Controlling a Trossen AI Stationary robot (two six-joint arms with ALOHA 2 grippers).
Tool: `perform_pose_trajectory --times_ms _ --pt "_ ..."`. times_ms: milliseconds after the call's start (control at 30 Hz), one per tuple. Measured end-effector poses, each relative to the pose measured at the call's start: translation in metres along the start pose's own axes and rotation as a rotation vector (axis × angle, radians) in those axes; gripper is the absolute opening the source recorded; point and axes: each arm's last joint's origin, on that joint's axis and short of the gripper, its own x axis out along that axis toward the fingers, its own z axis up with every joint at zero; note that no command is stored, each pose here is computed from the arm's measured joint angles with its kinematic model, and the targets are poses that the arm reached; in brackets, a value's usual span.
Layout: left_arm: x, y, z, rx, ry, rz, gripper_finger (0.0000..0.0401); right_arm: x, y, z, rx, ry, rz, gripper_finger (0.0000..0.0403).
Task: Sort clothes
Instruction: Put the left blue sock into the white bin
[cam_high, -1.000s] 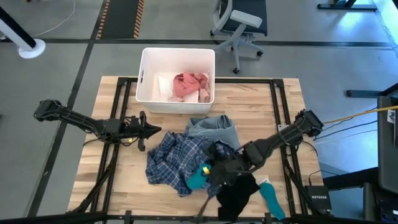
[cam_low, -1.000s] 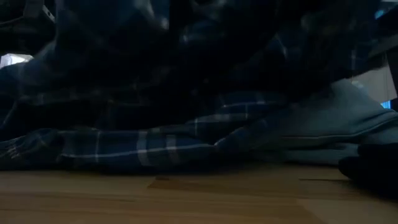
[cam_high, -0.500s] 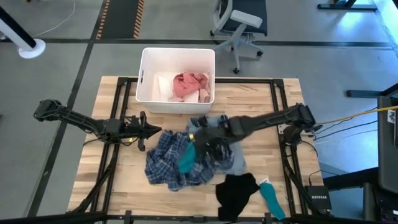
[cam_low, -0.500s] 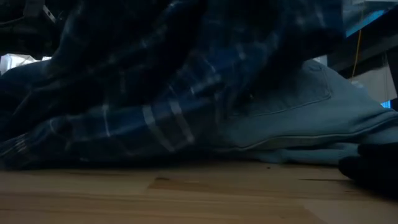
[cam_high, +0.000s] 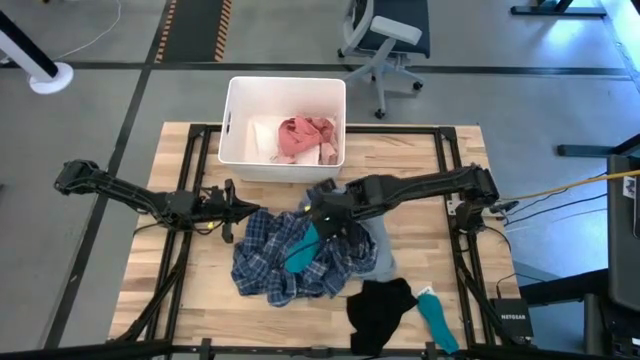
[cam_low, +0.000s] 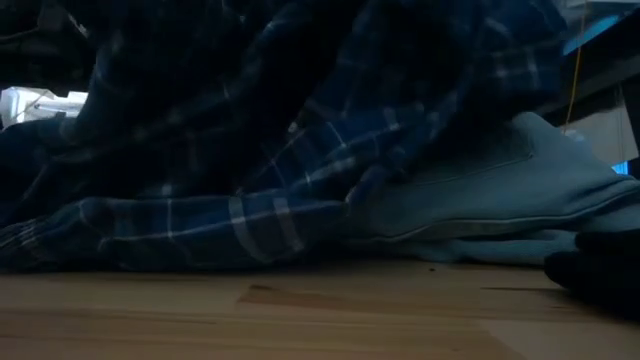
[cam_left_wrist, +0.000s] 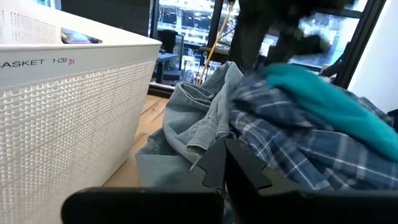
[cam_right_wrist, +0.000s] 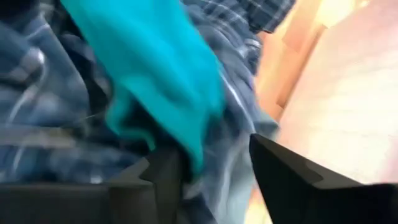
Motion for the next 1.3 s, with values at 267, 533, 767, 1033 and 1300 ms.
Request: perform_pose_trajectory --times_ms 267,533,767,1033,1300 --pt "0.0 0.0 0.0 0.014 -0.001 0.0 0.0 -0.056 -0.001 0.018 0.003 -0.15 0.01 0.0229" --pt "0.0 0.0 0.0 -0.01 -0.001 0.0 0.0 -0.06 0.036 0.034 -0.133 -0.179 0.039 0.0229" --pt "0.0 0.0 0.0 -0.008 -0.002 0.0 0.0 -0.043 0.097 0.056 -0.26 -0.242 0.086 0.023" --pt "0.0 0.0 0.001 -0.01 -0.005 -0.001 0.0 0.013 0.197 0.063 -0.352 -0.305 0.163 0.023" --pt "0.0 0.0 0.002 0.007 -0.015 0.0 0.0 0.062 0.244 0.04 -0.278 -0.193 0.229 0.023"
